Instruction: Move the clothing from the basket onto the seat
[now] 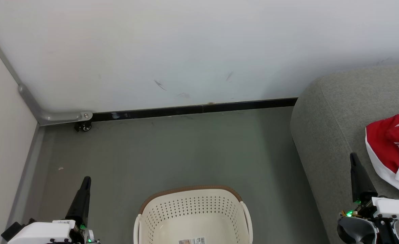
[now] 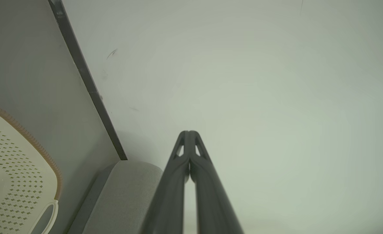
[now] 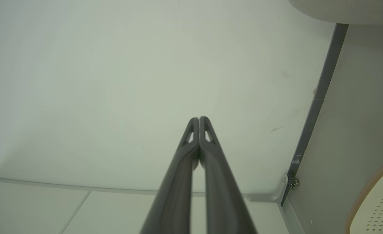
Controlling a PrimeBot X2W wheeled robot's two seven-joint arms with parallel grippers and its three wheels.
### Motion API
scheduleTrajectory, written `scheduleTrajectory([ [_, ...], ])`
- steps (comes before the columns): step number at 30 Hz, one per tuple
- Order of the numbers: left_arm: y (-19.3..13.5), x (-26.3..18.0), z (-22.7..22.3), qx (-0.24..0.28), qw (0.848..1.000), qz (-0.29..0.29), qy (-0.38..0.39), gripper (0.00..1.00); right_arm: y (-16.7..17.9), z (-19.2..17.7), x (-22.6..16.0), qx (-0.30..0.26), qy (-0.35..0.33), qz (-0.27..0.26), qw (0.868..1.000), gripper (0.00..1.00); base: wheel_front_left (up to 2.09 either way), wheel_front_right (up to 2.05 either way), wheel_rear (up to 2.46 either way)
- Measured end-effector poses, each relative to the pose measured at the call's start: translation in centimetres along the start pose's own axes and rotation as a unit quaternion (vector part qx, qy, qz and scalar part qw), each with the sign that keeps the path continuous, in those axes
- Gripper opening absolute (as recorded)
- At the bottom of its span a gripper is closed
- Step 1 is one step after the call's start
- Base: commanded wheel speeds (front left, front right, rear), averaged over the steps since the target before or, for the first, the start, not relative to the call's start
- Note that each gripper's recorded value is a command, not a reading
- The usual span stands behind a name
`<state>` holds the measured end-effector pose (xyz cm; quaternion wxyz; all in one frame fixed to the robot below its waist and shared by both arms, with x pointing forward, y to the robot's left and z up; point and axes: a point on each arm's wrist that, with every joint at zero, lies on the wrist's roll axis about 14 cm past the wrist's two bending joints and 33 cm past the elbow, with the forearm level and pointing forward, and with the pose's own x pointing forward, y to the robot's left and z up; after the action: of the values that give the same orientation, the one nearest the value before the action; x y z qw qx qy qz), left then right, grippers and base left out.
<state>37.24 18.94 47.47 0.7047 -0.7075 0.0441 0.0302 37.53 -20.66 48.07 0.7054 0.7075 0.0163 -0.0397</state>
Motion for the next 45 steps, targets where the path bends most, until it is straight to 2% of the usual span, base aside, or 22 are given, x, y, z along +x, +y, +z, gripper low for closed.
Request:
scheduleTrajectory([
  [45,-0.09,0.17,0.03,-0.001,1.0,-0.002,-0.001,0.0,0.01,0.01,0.0,0.0,0.0,0.0,1.0,0.0,0.0,0.0,0.0],
])
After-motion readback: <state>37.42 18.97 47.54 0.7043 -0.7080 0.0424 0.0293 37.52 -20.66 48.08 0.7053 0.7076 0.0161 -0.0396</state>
